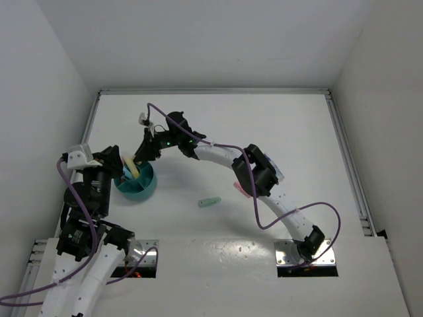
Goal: Sort the stationery into containers
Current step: Place the stationery in the storage box.
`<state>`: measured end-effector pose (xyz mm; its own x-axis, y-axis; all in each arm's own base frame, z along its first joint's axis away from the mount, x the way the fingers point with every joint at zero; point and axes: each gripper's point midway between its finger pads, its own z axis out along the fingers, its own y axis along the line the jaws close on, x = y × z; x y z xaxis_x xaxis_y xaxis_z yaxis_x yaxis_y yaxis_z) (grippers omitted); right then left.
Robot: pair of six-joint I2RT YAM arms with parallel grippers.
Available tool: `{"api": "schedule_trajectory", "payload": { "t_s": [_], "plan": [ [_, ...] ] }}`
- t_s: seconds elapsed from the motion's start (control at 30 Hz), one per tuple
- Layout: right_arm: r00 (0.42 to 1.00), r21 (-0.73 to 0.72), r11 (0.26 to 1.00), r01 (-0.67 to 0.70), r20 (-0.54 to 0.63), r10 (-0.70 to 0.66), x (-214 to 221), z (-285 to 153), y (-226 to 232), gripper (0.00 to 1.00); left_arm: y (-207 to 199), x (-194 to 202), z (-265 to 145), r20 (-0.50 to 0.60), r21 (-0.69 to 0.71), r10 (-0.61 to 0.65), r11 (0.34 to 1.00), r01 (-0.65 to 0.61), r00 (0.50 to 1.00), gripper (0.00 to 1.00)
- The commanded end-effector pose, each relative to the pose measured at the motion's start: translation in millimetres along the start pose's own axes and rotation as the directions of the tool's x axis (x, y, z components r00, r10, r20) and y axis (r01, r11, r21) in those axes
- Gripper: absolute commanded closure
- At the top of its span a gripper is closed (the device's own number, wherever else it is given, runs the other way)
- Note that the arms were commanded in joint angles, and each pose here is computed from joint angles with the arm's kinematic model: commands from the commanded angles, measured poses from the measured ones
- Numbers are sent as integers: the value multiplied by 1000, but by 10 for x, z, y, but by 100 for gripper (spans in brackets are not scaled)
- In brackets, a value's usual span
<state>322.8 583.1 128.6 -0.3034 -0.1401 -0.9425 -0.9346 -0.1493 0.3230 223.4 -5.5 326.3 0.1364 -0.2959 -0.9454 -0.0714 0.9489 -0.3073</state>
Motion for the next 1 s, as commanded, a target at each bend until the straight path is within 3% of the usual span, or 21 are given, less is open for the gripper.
{"api": "schedule_trajectory", "payload": {
  "t_s": [0.0, 0.17, 0.67, 0.9, 0.97],
  "plan": [
    [999, -15, 999, 37, 26, -37, -10, -22, -34, 99, -16, -86, 8, 39, 9, -16, 1000, 16, 999, 75],
    [999, -12, 999, 32, 15, -31, 84, -21, -61, 98, -16, -86, 8, 39, 9, -16, 1000, 16, 999, 75],
    [1000, 18, 999, 27, 5, -27, 151, -58, -165, 61, -16, -86, 8, 39, 9, -16, 1000, 16, 999, 75],
    [998, 31, 998, 60, 35, -61, -104, -114, -152, 58, -16, -86, 8, 39, 9, -16, 1000, 16, 999, 75],
    [994, 36, 996, 83, 63, -85, -352, -177, -111, 61, -16, -86, 8, 39, 9, -16, 1000, 16, 999, 75]
  ]
}}
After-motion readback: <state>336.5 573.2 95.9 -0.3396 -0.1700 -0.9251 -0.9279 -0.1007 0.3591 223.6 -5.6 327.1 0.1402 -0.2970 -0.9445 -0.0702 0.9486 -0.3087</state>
